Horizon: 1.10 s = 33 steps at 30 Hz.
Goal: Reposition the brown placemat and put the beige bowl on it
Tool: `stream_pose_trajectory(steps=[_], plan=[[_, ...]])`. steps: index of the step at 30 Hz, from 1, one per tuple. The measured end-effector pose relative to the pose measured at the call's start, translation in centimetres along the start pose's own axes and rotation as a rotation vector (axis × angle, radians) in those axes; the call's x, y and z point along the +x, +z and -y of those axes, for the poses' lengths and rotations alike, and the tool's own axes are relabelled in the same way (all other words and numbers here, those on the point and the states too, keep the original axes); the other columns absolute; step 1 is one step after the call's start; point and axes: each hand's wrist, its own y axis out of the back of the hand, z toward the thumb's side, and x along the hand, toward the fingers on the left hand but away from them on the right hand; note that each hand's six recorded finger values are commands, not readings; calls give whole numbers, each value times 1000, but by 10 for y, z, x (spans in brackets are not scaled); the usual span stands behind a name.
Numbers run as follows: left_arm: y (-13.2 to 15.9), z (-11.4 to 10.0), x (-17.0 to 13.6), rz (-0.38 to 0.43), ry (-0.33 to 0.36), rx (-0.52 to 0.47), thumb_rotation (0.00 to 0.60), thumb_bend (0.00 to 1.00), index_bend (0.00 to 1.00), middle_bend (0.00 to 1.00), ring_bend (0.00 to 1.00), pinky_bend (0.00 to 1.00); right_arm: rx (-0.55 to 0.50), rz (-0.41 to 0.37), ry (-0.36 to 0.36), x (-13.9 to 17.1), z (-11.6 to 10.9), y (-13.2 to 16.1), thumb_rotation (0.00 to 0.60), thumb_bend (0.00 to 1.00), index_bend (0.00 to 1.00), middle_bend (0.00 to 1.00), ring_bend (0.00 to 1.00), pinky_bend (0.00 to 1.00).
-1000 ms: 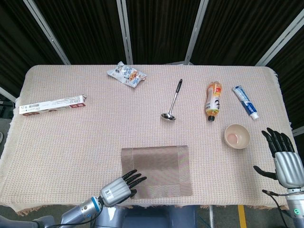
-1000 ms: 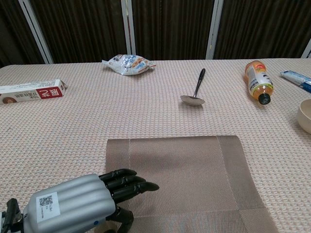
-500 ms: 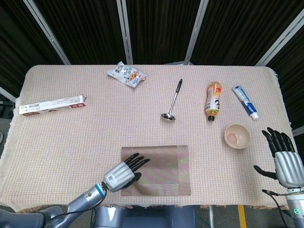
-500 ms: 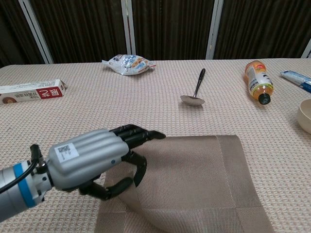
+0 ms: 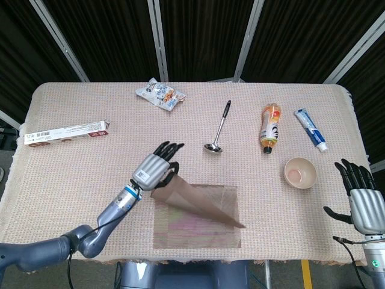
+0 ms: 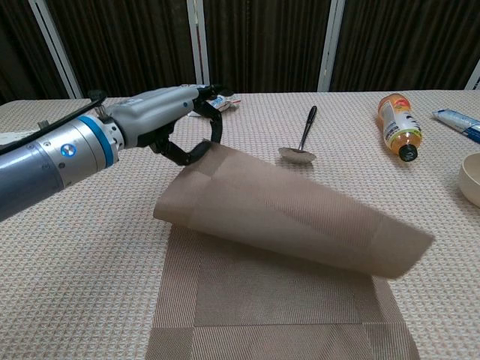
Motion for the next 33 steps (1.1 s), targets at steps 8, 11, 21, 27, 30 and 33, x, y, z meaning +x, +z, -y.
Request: stream_pose_trajectory(steps=[8,11,21,27,30,33], plan=[[-72,-23,5,-174,47,-19,600,562,666,0,0,0,7,7,10,-2,4,-1,600,0,0,0,0,0],[-98,-27,-7,-222,54,1,600,562,668,0,0,0,9,1,12,-1,5,0,600,0,0,0,0,0],[-149,-26,-73,-288,33,141,600,181,136,0,0,0,14,-10,31,0,10,5,600,0,0,0,0,0],[-160,-35,-100,-327,50,157,600,0,0,0,0,0,21,-31,58,2,17,9,600,0,0,0,0,0],[-161,-48,-115,-342,91,164,600,0,0,0,0,0,28,-63,84,3,24,16,600,0,0,0,0,0],[-158,-65,-132,-358,146,172,600,0,0,0,0,0,38,-114,123,3,32,27,600,0,0,0,0,0]])
